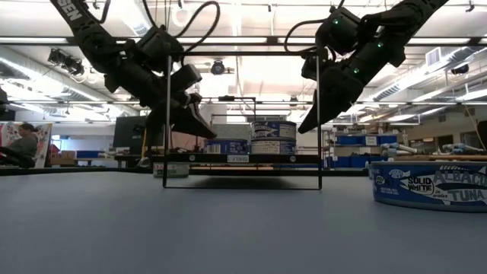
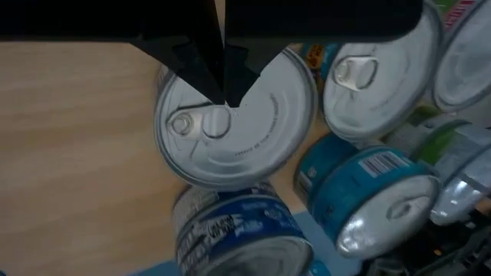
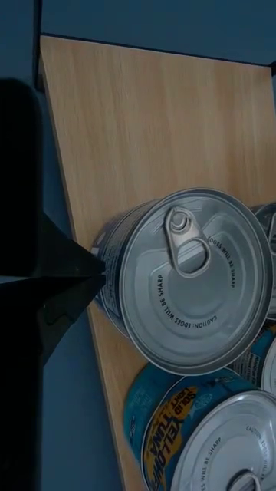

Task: Stack canned seafood by type on shelf
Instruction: Adjust the yellow blue tuna can and blue tuna can on the shelf

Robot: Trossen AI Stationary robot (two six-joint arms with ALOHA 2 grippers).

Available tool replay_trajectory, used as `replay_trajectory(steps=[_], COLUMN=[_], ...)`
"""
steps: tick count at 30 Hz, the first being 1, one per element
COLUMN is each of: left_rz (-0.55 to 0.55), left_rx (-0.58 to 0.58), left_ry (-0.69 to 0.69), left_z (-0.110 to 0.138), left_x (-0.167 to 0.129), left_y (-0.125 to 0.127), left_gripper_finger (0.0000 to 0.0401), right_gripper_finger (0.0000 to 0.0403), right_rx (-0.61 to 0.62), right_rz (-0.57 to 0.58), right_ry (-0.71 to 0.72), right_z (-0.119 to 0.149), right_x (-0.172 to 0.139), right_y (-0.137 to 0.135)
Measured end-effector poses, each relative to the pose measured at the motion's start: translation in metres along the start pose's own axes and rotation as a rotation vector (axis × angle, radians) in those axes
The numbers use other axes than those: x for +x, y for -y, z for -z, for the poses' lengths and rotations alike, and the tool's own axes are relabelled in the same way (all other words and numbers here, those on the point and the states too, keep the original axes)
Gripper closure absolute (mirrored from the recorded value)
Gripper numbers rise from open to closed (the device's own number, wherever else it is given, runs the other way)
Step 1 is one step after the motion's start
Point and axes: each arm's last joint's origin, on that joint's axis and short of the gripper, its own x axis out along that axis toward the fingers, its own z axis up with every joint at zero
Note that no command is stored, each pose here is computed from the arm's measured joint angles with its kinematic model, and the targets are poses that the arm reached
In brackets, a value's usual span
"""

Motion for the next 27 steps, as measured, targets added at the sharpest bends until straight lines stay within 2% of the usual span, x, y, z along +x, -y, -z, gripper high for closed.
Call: replay_trajectory(steps=[27], left_rz=[0.009], left_rx=[0.016], left_ry=[-0.047], left_z=[-0.003], left_x=[0.0], left_y=[0.013], left_gripper_finger=[0.0398], right_gripper_finger=[0.0402], right_rx=[0.0], right_rz=[-0.006], right_ry=[-0.033], right_z=[0.003], right_x=[0.0], right_y=[-0.001])
